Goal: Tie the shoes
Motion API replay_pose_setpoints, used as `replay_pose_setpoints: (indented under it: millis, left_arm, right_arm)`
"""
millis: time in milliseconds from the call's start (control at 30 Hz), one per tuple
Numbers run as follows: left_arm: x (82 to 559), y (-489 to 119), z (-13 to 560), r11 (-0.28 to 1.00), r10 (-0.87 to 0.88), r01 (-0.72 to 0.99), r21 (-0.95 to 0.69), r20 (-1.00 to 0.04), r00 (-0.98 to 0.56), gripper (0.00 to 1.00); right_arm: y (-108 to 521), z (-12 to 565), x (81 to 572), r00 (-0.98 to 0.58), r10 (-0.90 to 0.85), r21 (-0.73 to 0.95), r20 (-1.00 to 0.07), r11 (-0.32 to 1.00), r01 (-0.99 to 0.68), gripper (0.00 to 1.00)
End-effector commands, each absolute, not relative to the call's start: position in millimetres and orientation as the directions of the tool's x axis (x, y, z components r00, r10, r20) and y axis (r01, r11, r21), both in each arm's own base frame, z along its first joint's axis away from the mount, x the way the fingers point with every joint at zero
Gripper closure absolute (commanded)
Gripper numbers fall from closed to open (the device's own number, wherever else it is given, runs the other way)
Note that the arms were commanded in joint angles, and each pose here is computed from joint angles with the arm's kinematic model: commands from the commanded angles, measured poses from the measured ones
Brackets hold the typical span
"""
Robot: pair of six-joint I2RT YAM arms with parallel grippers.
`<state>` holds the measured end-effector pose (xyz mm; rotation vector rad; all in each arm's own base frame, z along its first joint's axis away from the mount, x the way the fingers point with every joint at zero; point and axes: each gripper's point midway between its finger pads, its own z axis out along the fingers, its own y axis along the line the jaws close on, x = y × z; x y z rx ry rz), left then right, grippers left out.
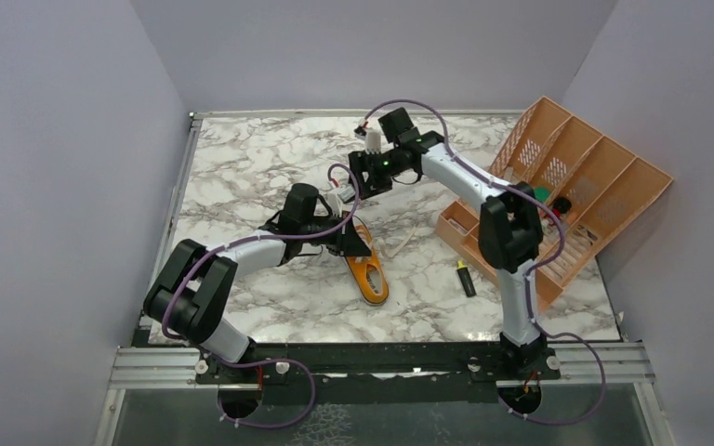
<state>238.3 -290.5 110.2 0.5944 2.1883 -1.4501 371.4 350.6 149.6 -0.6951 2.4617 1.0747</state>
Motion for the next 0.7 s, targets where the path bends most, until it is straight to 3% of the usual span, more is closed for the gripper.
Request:
replay_pose_setpoints:
  millis: [0, 333, 667]
  left_arm:
    - [247.2, -290.3, 120.2, 0.388, 0.082, 0.592, -0.706, -0.614, -0.785, 1.0]
    - [242.9, -289.2, 115.8, 0.39, 0.068, 0.572, -0.721, -0.597, -0.799, 1.0]
    - [243.1, -295.0, 118.8, 0.372, 0.084, 0.585, -0.72, -0.602, -0.794, 1.0]
  right_arm:
    - [387.0, 135.3, 365.0, -0.814, -0.344, 0.675, -0.468, 0.456, -0.58, 0.3]
    - [426.4, 78.4, 343.3, -0.764, -0.44, 0.71, -0.471, 0.325, -0.625, 0.27]
    - [448.7, 37.7, 336.1, -0.738, -0.508, 0.663, -0.444, 0.368, -0.652, 0.32]
